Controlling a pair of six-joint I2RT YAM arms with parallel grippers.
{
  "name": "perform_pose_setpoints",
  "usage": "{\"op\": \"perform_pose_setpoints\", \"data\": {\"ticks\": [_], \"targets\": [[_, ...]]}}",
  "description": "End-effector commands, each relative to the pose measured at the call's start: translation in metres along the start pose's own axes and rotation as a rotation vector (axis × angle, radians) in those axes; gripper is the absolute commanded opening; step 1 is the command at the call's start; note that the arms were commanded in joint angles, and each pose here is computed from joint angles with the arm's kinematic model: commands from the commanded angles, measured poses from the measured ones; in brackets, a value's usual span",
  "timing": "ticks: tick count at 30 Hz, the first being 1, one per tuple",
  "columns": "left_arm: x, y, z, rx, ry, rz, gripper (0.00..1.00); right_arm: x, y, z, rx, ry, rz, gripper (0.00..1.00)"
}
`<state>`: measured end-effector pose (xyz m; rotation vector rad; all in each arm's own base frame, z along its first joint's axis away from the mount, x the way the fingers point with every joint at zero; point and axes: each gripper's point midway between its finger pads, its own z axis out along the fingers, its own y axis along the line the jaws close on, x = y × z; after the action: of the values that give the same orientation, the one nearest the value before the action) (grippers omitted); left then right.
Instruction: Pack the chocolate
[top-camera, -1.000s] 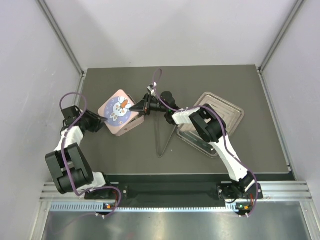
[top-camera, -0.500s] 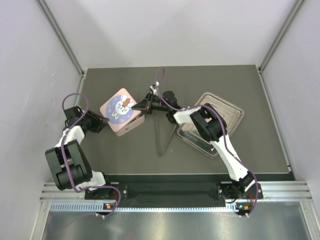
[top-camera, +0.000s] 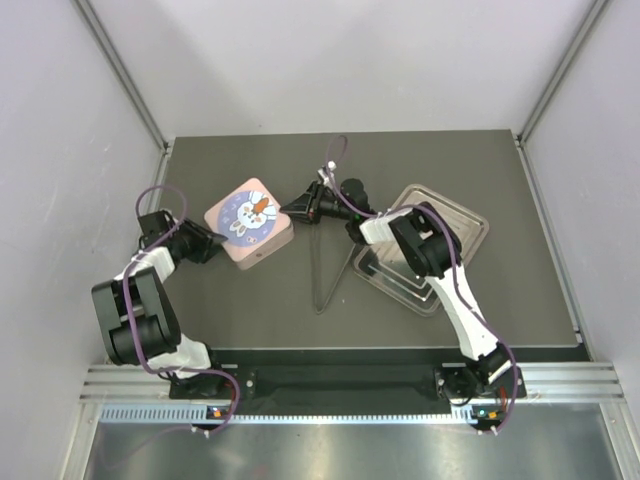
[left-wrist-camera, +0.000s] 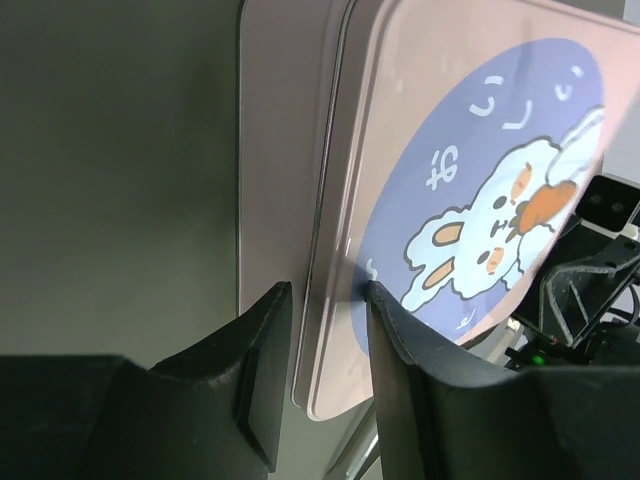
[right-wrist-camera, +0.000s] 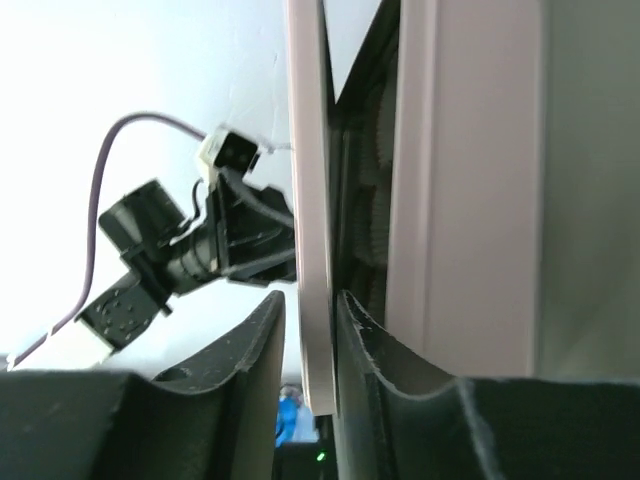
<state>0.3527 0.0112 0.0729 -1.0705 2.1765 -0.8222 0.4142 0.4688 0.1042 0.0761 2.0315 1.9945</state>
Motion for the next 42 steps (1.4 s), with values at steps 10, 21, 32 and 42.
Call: {"op": "perform_pose_setpoints", "data": {"ticks": [10,21,32,42], "targets": [[-0.01,-0.012,0.01,-0.004,-0.022,0.057,0.4,-0.057,0.032,-0.036,0.064,-0.11,-0.237,0.33],[-0.034,-0.045,-0.017,-0.009,-0.094,0.112,0.47,-0.073,0.048,-0.047,0.333,-0.144,-0.509,0.23],[-0.068,-0.105,-0.011,0.169,-0.174,0.136,0.41,-0.026,0.072,0.007,0.203,-0.011,-0.56,0.0],[-0.046,-0.089,0.078,0.18,-0.021,0.114,0.34,-0.007,-0.001,0.039,0.228,0.031,-0.444,0.0]]}}
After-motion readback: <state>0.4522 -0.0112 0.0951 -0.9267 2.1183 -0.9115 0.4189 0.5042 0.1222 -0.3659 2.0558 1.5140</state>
